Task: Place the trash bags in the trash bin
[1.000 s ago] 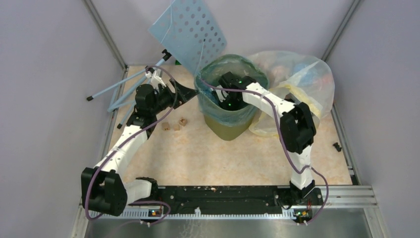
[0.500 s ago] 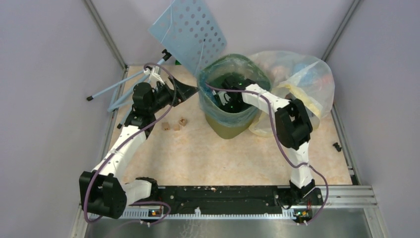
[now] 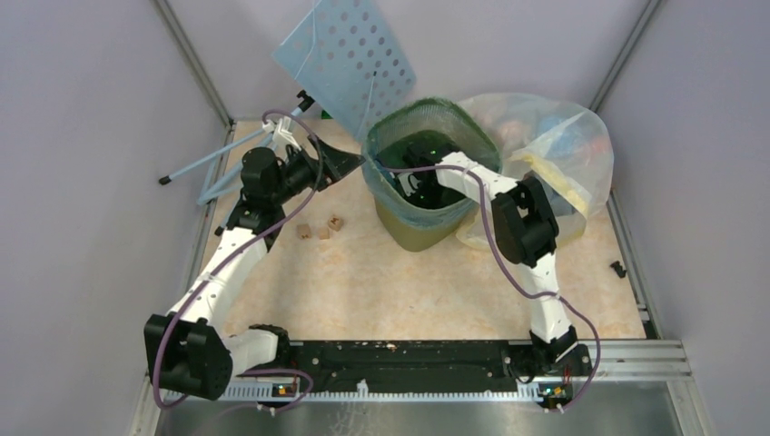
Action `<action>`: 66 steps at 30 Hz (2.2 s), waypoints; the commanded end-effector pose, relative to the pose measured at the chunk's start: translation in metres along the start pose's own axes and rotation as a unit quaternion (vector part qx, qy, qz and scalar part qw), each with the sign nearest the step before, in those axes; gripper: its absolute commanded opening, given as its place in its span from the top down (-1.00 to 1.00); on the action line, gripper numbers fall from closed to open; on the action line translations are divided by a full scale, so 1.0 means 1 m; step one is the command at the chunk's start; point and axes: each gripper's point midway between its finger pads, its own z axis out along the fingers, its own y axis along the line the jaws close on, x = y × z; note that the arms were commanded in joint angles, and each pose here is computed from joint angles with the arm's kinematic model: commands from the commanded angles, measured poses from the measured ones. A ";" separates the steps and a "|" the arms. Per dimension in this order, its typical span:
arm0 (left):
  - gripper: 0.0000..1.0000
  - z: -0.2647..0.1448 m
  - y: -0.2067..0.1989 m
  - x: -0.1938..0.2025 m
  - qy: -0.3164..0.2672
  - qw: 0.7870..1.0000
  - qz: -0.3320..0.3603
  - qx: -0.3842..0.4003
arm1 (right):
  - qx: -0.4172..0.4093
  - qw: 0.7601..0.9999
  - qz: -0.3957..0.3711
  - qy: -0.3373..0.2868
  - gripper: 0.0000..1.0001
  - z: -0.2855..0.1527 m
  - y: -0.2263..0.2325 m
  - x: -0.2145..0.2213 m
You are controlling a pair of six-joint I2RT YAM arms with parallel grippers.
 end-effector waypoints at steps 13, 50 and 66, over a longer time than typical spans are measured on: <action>-0.62 0.025 -0.007 -0.029 -0.016 1.000 0.009 0.024 | 0.013 0.999 0.002 -0.042 1.00 -0.052 0.014 -0.011; -0.97 -0.053 -0.037 -0.032 -0.024 0.991 0.130 0.039 | 0.107 0.854 0.018 -0.509 -0.45 -0.350 0.035 -0.033; -0.97 -0.052 -0.024 0.081 0.024 0.982 0.173 0.072 | 0.052 0.738 0.028 -0.672 -0.65 -0.296 0.051 0.084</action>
